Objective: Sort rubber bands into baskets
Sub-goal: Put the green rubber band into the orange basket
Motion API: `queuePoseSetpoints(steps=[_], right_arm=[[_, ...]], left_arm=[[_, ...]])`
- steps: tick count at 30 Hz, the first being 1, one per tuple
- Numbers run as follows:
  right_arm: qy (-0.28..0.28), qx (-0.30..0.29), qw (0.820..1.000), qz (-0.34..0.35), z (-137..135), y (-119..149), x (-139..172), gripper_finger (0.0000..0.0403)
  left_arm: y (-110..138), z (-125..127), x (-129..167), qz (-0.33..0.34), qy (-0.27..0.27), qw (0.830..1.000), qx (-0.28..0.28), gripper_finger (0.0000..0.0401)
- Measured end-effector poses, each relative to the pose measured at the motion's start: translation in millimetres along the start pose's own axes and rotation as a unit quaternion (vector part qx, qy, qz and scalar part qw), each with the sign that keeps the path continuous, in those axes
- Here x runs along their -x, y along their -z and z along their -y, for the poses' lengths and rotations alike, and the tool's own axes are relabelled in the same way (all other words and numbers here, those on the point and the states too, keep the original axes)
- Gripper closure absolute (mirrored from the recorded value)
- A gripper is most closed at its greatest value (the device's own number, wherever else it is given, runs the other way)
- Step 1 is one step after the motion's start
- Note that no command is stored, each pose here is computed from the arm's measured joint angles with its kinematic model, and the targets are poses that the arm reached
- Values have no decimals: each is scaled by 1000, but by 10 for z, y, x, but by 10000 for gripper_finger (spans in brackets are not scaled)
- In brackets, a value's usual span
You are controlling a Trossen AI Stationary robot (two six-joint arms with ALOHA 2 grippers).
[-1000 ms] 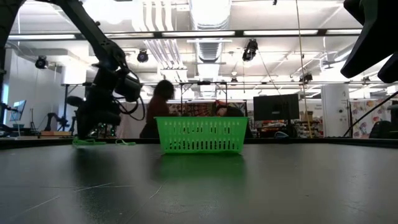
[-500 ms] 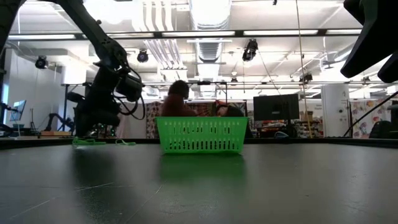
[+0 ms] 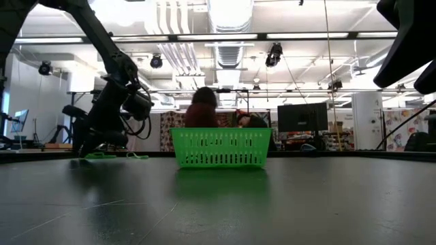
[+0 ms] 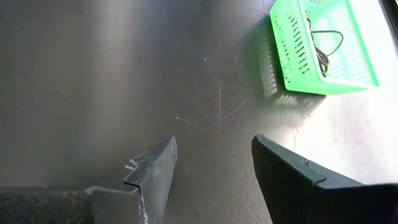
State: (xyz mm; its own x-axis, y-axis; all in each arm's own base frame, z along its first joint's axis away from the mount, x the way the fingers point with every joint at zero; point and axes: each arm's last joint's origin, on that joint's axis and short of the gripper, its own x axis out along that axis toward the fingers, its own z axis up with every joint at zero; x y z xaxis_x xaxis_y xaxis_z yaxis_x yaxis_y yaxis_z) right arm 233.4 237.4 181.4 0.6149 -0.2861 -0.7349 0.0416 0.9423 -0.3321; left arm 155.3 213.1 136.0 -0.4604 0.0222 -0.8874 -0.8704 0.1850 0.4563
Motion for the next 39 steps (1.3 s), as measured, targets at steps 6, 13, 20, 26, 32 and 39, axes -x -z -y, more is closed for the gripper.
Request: queuePoseSetpoints(steps=[6, 13, 20, 26, 32, 39], right_arm=[[2, 2, 1000, -2, 4, 22, -12, 197], [2, 3, 1000, -3, 4, 24, -13, 197], [2, 3, 1000, -3, 4, 24, -13, 197], [2, 3, 1000, -3, 4, 24, -13, 197], [2, 3, 1000, -3, 5, 24, -13, 197], [3, 8, 1000, -2, 5, 24, -13, 197]], left_arm=[[-42, 8, 2, 32, -17, 999, 2, 335], [-42, 12, 2, 31, -13, 999, -18, 363], [-16, 23, 10, 23, -14, 998, -53, 398], [223, 86, 198, 15, -36, 992, -117, 401], [790, 278, 628, 80, -39, 981, -171, 401], [1959, 445, 1033, 154, 49, 950, -266, 401]])
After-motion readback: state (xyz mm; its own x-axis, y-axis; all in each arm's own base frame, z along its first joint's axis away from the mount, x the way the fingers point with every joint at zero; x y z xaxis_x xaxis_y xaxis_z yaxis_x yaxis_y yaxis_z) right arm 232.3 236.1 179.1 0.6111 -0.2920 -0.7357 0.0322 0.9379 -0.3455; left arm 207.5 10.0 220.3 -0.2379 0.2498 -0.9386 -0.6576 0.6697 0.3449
